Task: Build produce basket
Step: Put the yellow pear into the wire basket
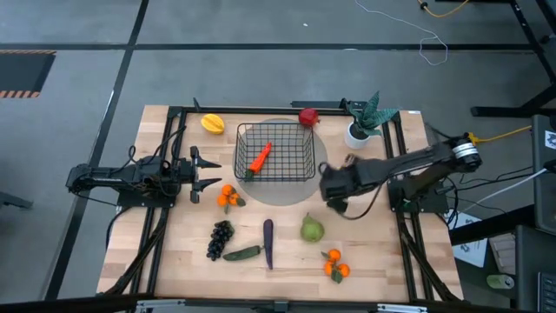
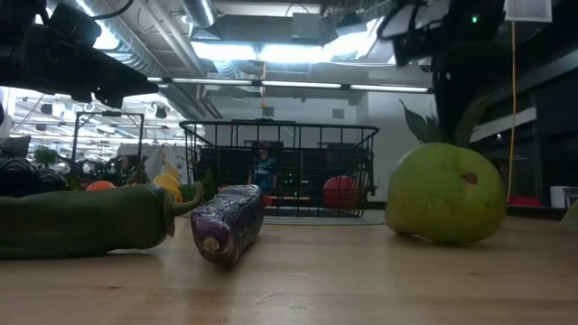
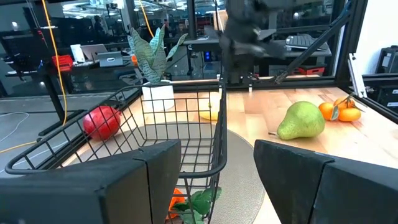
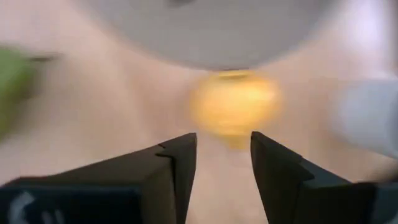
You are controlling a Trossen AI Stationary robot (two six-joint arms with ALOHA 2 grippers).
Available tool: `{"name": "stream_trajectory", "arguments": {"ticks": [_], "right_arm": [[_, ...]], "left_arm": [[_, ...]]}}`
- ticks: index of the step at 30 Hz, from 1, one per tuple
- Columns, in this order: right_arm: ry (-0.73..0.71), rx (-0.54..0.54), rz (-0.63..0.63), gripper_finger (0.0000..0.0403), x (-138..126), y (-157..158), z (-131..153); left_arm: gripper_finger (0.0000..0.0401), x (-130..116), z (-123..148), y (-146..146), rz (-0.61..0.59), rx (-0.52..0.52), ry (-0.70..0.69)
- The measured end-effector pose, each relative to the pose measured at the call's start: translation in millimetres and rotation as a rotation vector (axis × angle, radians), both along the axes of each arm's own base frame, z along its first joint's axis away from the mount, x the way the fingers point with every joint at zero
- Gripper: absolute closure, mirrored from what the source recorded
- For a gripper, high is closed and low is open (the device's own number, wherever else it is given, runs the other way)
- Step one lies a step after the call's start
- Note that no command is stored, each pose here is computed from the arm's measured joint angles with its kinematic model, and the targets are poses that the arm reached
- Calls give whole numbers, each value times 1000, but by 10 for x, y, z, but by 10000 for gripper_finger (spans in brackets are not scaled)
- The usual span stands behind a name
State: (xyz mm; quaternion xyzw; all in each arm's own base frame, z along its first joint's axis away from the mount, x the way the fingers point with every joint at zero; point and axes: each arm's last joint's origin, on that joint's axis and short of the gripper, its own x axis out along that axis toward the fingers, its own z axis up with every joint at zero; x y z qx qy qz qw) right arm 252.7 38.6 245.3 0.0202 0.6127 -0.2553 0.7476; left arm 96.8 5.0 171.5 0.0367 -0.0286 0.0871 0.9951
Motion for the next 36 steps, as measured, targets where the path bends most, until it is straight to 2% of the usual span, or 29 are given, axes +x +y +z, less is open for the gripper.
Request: {"name": "stream_trajectory", "arguments": {"ticks": [5, 8, 11, 13, 17, 21, 25, 29, 33, 36], "right_arm": [[-60, -273, -187, 262, -374, -162, 288], [-114, -320, -301, 262, -540, -230, 377], [-124, -277, -374, 262, -628, -271, 349], [-78, -225, -422, 262, -669, -311, 262], [27, -147, -502, 262, -745, -399, -21], [44, -57, -529, 262, -769, -455, -344], [-58, 20, -512, 262, -704, -502, -602], [-159, 9, -507, 262, -670, -572, -774], [-188, -6, -520, 262, -708, -620, -907], [-200, 55, -490, 262, -704, -609, -970]], "left_arm": [[206, 0, 0, 0, 0, 0, 0], [206, 0, 1, 0, 0, 0, -1], [206, 0, 2, 0, 0, 0, -1], [206, 0, 0, 0, 0, 0, 0], [206, 0, 0, 0, 0, 0, 0], [206, 0, 1, 0, 1, 0, -1], [206, 0, 1, 0, 0, 1, 0], [206, 0, 0, 0, 1, 1, 0], [206, 0, 0, 0, 1, 1, 0], [206, 0, 0, 0, 1, 1, 0]]}}
